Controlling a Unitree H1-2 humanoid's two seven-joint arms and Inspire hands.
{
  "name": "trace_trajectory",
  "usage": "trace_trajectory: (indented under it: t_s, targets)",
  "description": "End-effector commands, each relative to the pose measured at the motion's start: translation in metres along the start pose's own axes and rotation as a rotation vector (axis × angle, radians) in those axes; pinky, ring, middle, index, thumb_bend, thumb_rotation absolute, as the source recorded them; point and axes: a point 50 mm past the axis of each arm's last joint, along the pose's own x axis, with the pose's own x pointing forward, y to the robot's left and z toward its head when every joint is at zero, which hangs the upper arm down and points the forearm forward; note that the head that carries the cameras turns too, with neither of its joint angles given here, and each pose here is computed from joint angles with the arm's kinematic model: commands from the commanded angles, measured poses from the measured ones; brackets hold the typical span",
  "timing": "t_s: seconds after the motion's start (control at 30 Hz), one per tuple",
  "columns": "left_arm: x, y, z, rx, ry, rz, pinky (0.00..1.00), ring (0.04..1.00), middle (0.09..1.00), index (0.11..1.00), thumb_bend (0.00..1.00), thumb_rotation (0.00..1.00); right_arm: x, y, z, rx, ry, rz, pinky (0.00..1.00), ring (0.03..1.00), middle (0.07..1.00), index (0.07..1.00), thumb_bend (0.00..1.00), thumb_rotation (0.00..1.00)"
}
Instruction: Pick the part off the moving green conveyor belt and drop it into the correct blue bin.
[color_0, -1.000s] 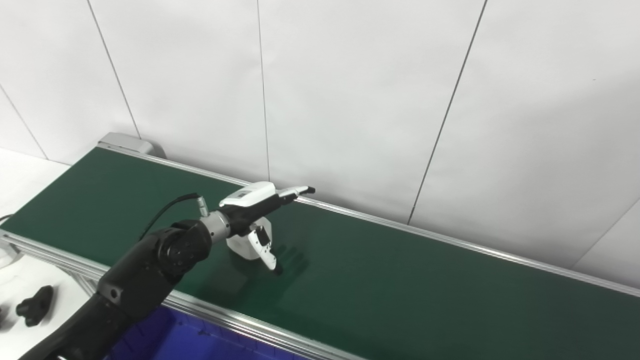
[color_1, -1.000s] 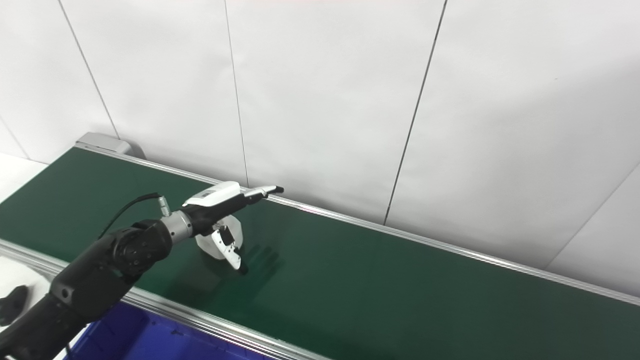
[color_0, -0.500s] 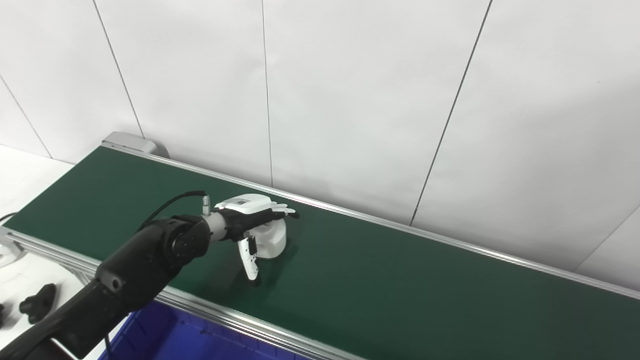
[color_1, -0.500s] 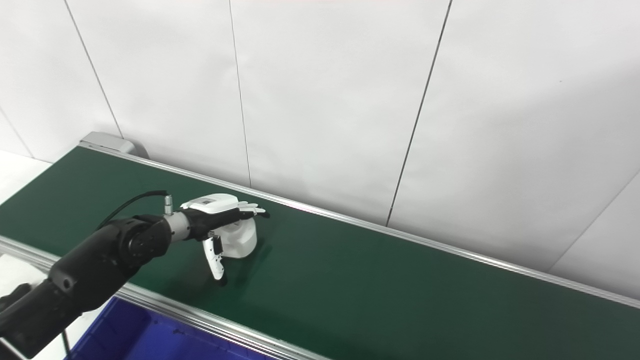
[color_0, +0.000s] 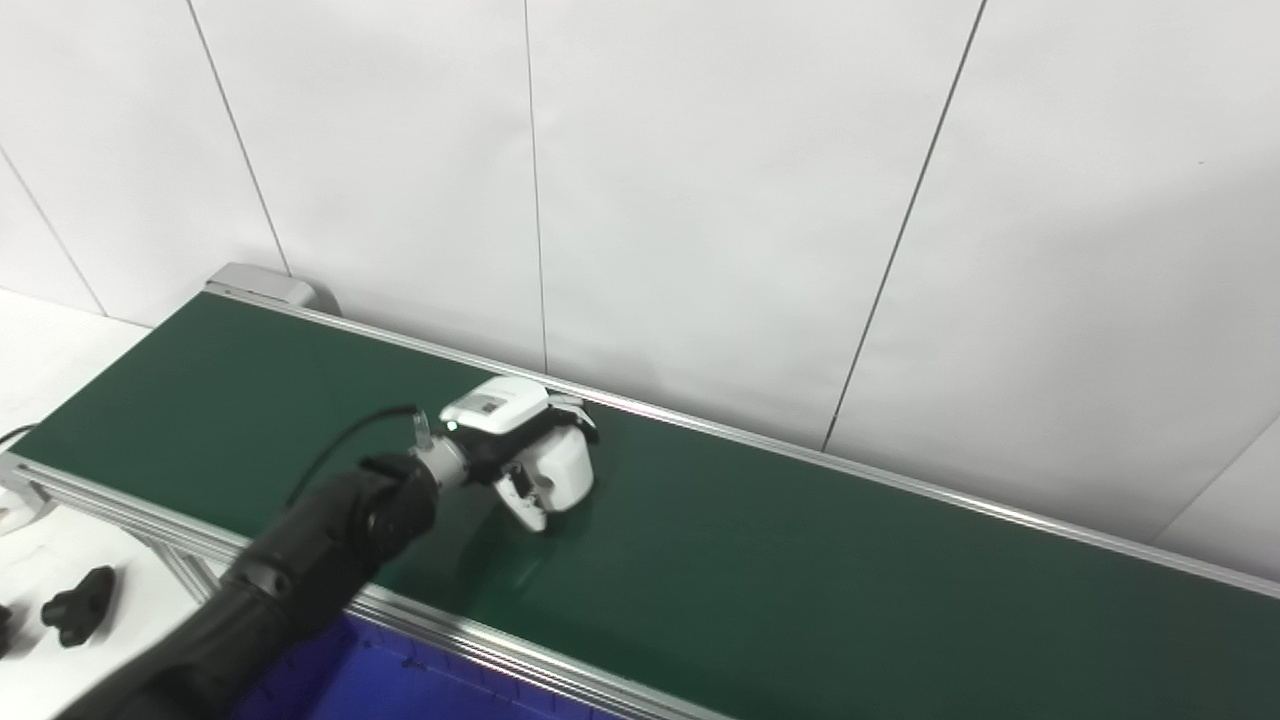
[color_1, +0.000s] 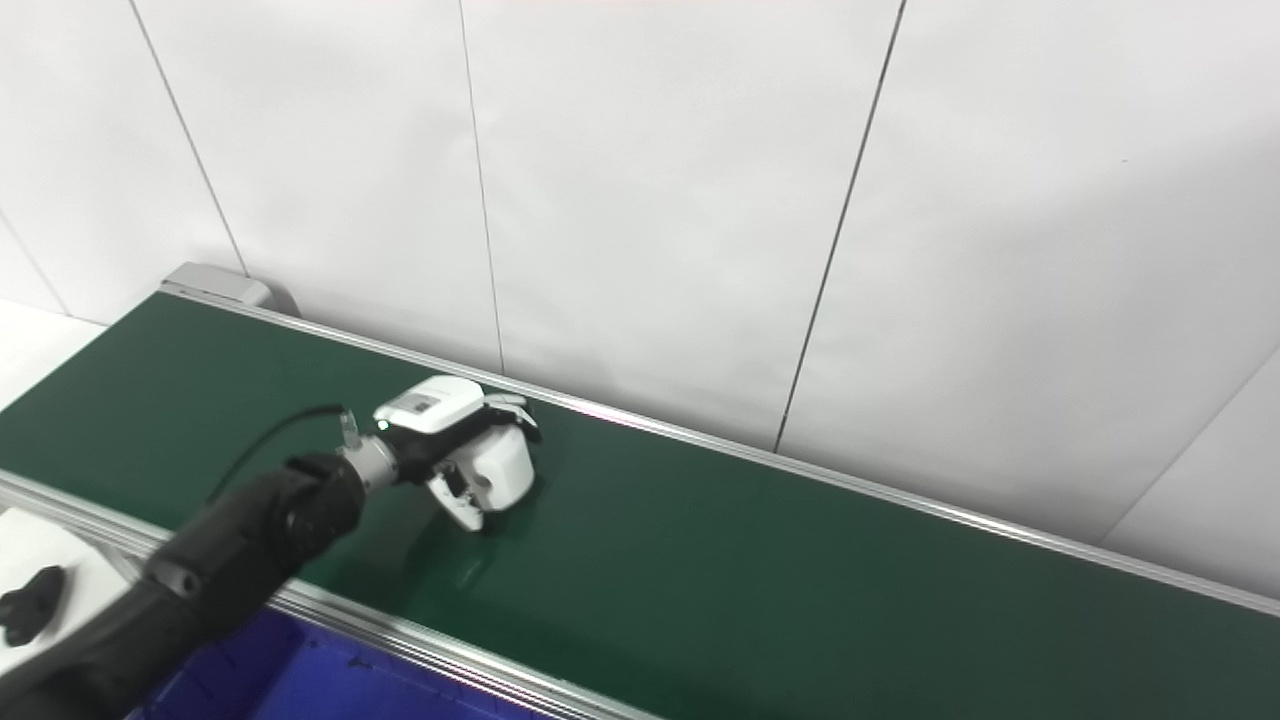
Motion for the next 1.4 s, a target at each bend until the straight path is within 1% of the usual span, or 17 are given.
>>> trace_trajectory:
  t_s: [0.0, 0.07, 0.13, 0.23, 0.43, 0.6, 0.77, 0.87, 0.97, 1.03, 1.07, 1.1, 1.13, 1.2, 1.27, 1.3, 1.37]
  targets:
    - [0.011, 0.013, 0.004, -0.026, -0.068, 0.125, 0.44, 0.42, 0.507, 0.537, 0.5, 0.0, -0.003, -0.004, 0.007, 0.0, -0.024, -0.01, 1.0, 1.0, 1.0, 1.0, 0.67, 0.61]
    - [0.014, 0.005, 0.008, -0.056, -0.084, 0.144, 0.42, 0.412, 0.488, 0.538, 0.5, 0.0, -0.004, -0.004, 0.007, -0.001, -0.026, -0.009, 1.0, 1.0, 1.0, 1.0, 0.67, 0.61]
    - [0.017, -0.003, 0.013, -0.092, -0.092, 0.156, 0.44, 0.433, 0.495, 0.512, 0.5, 0.0, -0.004, -0.004, 0.007, -0.002, -0.025, -0.009, 1.0, 1.0, 1.0, 1.0, 0.67, 0.61]
    - [0.019, -0.007, 0.018, -0.133, -0.105, 0.171, 0.46, 0.442, 0.5, 0.5, 0.5, 0.0, -0.005, -0.004, 0.008, -0.001, -0.023, -0.01, 1.0, 1.0, 1.0, 1.0, 0.67, 0.62]
    - [0.015, -0.008, 0.022, -0.162, -0.115, 0.194, 0.46, 0.44, 0.511, 0.496, 0.5, 0.0, -0.004, -0.002, 0.009, 0.004, -0.032, -0.011, 1.0, 1.0, 1.0, 1.0, 0.67, 0.61]
    - [0.004, -0.002, 0.023, -0.187, -0.144, 0.233, 0.44, 0.434, 0.498, 0.501, 0.5, 0.0, -0.004, 0.0, 0.011, 0.007, -0.036, -0.014, 1.0, 1.0, 1.0, 1.0, 0.67, 0.62]
    - [-0.027, 0.015, 0.034, -0.248, -0.205, 0.288, 0.49, 0.464, 0.514, 0.48, 0.5, 0.0, -0.005, 0.002, 0.017, 0.005, -0.032, -0.018, 1.0, 1.0, 1.0, 1.0, 0.68, 0.62]
    - [-0.052, 0.021, 0.046, -0.306, -0.247, 0.33, 0.48, 0.466, 0.517, 0.474, 0.5, 0.0, -0.007, 0.003, 0.022, 0.008, -0.033, -0.015, 1.0, 1.0, 1.0, 1.0, 0.68, 0.62]
    - [-0.074, 0.024, 0.056, -0.33, -0.285, 0.35, 0.41, 0.424, 0.527, 0.495, 0.5, 0.0, -0.008, 0.004, 0.027, 0.01, -0.039, -0.014, 1.0, 1.0, 1.0, 1.0, 0.7, 0.62]
    - [-0.087, 0.026, 0.062, -0.335, -0.307, 0.354, 0.42, 0.426, 0.522, 0.499, 0.5, 0.0, -0.009, 0.004, 0.032, 0.01, -0.044, -0.013, 1.0, 1.0, 1.0, 1.0, 0.71, 0.62]
    - [-0.095, 0.025, 0.065, -0.344, -0.317, 0.352, 0.43, 0.429, 0.52, 0.499, 0.5, 0.0, -0.01, 0.003, 0.035, 0.006, -0.041, -0.013, 1.0, 1.0, 1.0, 1.0, 0.71, 0.62]
    - [-0.099, 0.023, 0.068, -0.351, -0.322, 0.35, 0.48, 0.454, 0.512, 0.486, 0.5, 0.0, -0.011, 0.002, 0.037, 0.002, -0.037, -0.013, 1.0, 1.0, 1.0, 1.0, 0.73, 0.61]
    - [-0.106, 0.019, 0.071, -0.368, -0.325, 0.339, 0.5, 0.467, 0.509, 0.48, 0.5, 0.0, -0.012, 0.0, 0.039, 0.002, -0.037, -0.014, 1.0, 1.0, 1.0, 1.0, 0.74, 0.59]
    - [-0.118, 0.012, 0.077, -0.389, -0.325, 0.311, 0.51, 0.471, 0.508, 0.479, 0.5, 0.0, -0.014, -0.004, 0.043, 0.003, -0.036, -0.02, 1.0, 1.0, 1.0, 1.0, 0.75, 0.58]
    - [-0.13, 0.005, 0.084, -0.404, -0.314, 0.268, 0.47, 0.466, 0.513, 0.481, 0.5, 0.0, -0.014, -0.008, 0.046, -0.003, -0.042, -0.026, 1.0, 0.999, 1.0, 1.0, 0.78, 0.57]
    - [-0.136, 0.002, 0.087, -0.411, -0.31, 0.247, 0.46, 0.463, 0.517, 0.481, 0.5, 0.0, -0.014, -0.01, 0.048, -0.009, -0.046, -0.028, 0.98, 0.986, 1.0, 1.0, 0.79, 0.57]
    - [-0.144, -0.006, 0.09, -0.43, -0.309, 0.209, 0.46, 0.462, 0.519, 0.481, 0.5, 0.0, -0.013, -0.012, 0.051, -0.016, -0.049, -0.03, 0.97, 0.98, 1.0, 1.0, 0.79, 0.57]
